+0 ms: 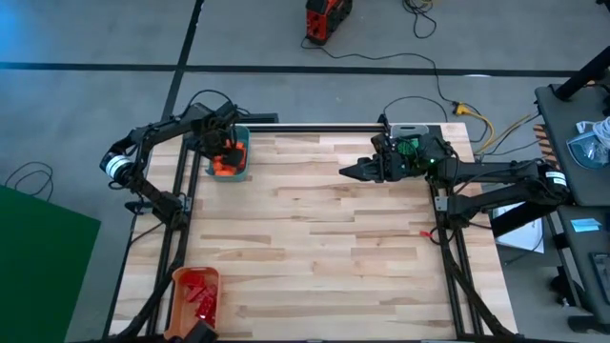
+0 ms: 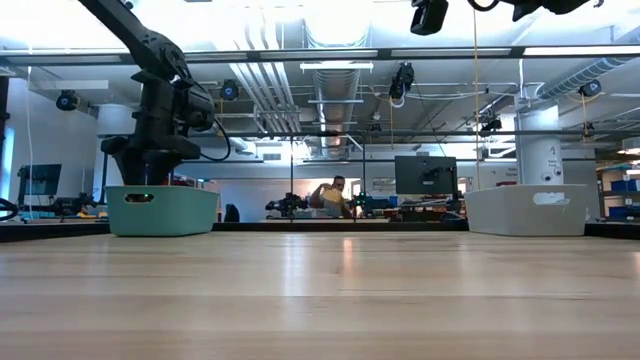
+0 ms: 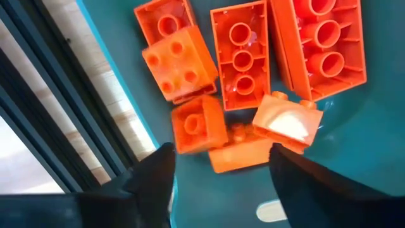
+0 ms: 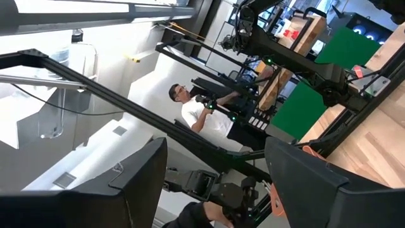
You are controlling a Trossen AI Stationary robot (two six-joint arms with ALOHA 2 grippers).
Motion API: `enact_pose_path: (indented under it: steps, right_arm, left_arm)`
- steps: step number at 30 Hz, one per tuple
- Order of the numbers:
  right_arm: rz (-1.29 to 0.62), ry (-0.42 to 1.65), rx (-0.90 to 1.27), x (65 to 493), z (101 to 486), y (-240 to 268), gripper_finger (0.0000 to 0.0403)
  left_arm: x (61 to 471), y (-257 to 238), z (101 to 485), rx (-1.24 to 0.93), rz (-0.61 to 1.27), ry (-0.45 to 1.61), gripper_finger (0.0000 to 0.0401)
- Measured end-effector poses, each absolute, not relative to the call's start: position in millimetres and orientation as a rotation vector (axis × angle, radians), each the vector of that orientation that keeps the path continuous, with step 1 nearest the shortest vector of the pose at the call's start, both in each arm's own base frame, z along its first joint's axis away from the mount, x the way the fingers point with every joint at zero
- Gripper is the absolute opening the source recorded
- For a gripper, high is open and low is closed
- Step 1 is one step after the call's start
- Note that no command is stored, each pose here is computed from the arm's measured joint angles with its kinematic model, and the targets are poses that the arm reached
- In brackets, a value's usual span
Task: Sort blocks
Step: Return to Home Position
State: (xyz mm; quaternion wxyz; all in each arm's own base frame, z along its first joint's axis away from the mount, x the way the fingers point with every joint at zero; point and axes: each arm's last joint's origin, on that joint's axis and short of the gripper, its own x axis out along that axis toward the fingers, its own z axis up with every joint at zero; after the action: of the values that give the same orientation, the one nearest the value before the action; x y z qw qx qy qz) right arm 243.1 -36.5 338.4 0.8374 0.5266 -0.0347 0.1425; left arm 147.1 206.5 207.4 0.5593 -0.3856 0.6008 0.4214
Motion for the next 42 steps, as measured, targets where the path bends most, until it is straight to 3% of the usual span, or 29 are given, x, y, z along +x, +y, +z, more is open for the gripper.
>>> enact_pose_path:
  steps: [9, 16, 21, 26, 35, 38, 42]
  right_arm:
    - [0.301, -0.074, 1.112, 243, 338, -37, 0.0264]
    - [0.299, -0.077, 1.084, 243, 338, -36, 0.0252]
    - [0.293, -0.089, 1.000, 243, 338, -37, 0.0243]
    - [0.283, -0.111, 0.857, 243, 339, -37, 0.0234]
    - [0.239, -0.142, 0.749, 243, 339, -40, 0.0212]
    - [0.224, -0.164, 0.713, 242, 340, -44, 0.0201]
    - [0.189, -0.251, 0.603, 239, 346, -49, 0.0184]
  left_arm:
    - [147, 206, 207, -0.907, 0.995, 1.418, 0.0292]
    - [146, 195, 225, -0.883, 0.978, 1.388, 0.0301]
    - [149, 172, 263, -0.780, 0.940, 1.263, 0.0301]
    - [156, 130, 319, -0.592, 0.826, 0.956, 0.0301]
    - [162, 43, 391, -0.311, 0.320, 0.185, 0.0301]
    - [160, 29, 402, -0.285, 0.220, 0.032, 0.0300]
    - [161, 25, 403, -0.252, 0.214, 0.000, 0.0292]
